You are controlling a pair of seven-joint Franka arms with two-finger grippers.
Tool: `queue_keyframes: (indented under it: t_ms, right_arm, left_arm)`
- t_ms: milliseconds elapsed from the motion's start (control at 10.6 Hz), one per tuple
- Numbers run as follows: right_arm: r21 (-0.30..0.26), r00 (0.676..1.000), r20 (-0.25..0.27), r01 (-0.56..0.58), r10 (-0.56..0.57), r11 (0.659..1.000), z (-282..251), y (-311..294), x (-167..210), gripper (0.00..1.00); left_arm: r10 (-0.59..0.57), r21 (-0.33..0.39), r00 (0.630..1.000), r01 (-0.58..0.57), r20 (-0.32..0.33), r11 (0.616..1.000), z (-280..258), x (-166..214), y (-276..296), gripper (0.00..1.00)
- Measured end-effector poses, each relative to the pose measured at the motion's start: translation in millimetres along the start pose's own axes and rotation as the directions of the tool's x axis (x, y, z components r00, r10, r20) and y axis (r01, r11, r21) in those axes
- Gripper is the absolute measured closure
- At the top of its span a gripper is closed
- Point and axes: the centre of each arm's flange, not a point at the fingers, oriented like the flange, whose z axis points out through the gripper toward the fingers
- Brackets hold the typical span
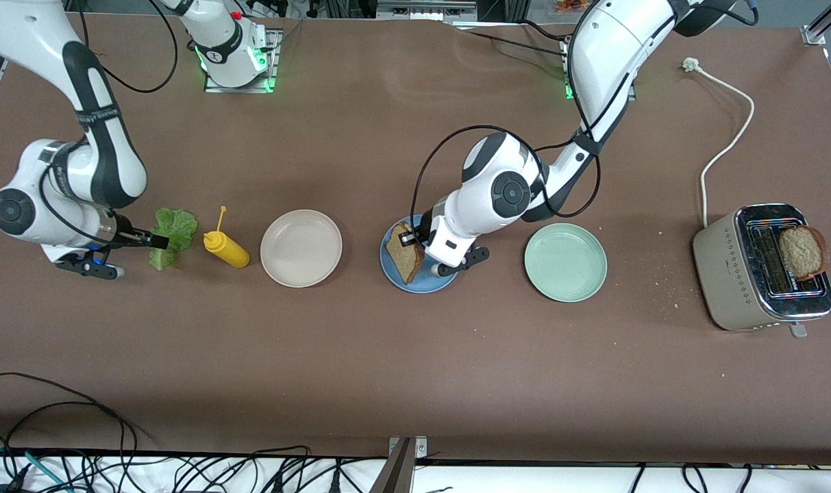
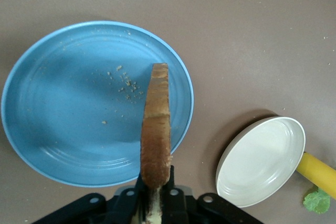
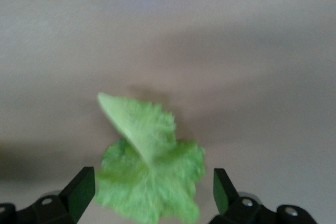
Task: Make sandwich in blue plate with both arms
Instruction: 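Lower the bread onto the blue plate while the right gripper grasps lettuce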
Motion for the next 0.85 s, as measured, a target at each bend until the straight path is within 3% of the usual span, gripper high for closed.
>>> queue_keyframes:
  t_ms: [94, 282, 376, 564, 658, 847]
  right_arm:
    - [-0.008, 0.999, -0.038, -0.022, 0.021, 1.000, 25, 9, 10, 0.00]
    - [-0.018, 0.996, -0.050, -0.073, 0.072, 0.997, 65, 38, 19, 0.00]
    - [-0.017, 0.996, -0.055, -0.078, 0.077, 0.997, 63, 40, 22, 0.05]
    - [-0.015, 0.994, -0.068, -0.082, 0.081, 0.997, 57, 38, 26, 0.39]
    - [-0.015, 0.994, -0.068, -0.086, 0.084, 0.996, 57, 38, 26, 0.41]
    - [-0.014, 0.993, -0.072, -0.097, 0.096, 0.995, 54, 40, 27, 0.66]
  left_arm:
    - [-0.001, 0.006, 1.000, 0.001, -0.008, 1.000, 0, 4, -2, 0.76]
    - [0.013, 0.039, 1.000, -0.012, -0.020, 0.999, 0, 10, -8, 0.49]
    - [0.028, 0.063, 0.999, -0.027, -0.026, 0.998, 1, 11, -11, 0.36]
    - [0.079, 0.139, 0.996, -0.073, -0.040, 0.988, 4, 13, -18, 0.06]
    - [0.099, 0.175, 0.994, -0.090, -0.043, 0.980, 6, 14, -22, 0.00]
    - [0.126, 0.228, 0.991, -0.111, -0.049, 0.967, 9, 18, -30, 0.00]
